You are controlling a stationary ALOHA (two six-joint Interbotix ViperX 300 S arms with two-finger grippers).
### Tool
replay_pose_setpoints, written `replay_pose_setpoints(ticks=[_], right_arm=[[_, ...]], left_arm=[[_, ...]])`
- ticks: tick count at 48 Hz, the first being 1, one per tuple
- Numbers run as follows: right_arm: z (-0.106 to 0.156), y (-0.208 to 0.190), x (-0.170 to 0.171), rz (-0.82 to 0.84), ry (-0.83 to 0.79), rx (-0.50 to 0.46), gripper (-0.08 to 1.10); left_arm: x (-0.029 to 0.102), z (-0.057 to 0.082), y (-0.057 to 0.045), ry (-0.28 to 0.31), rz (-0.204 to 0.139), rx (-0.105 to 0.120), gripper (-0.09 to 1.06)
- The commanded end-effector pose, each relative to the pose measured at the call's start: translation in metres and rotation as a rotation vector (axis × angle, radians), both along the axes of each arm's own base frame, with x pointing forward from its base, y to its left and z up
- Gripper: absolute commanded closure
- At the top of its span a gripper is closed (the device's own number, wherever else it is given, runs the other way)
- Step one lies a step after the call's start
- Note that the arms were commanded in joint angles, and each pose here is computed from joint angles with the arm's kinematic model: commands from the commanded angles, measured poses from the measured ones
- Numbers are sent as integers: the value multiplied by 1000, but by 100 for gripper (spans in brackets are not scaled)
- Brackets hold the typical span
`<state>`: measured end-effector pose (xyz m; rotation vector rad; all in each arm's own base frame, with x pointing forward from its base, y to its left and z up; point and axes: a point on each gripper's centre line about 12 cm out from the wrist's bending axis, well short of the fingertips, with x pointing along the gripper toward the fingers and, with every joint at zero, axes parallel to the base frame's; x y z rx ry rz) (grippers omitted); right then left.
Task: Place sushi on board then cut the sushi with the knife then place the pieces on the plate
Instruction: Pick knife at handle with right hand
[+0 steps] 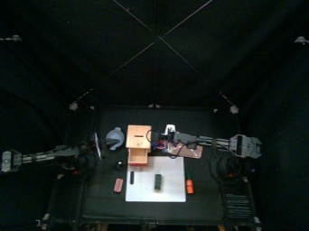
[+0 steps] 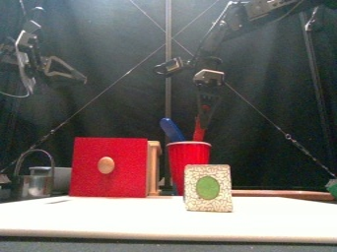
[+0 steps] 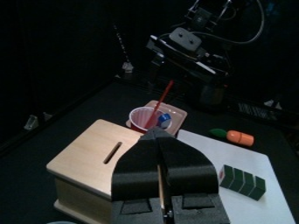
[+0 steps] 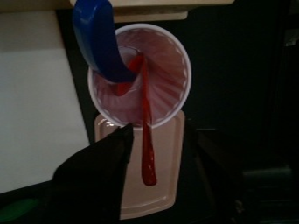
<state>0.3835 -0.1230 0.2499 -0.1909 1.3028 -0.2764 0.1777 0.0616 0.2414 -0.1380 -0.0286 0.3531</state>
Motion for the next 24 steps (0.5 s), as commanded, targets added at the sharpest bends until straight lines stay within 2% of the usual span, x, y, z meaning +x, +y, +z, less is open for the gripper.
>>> replay_pose_setpoints(ticks=[1,24], right_arm=[[16,-1,5,-5,-17,-12,29],[20,1,5,-20,4,-5,54]], left_arm=[[1,4,3,-15,13,4,95],[0,1,3,-6,17,2,95]])
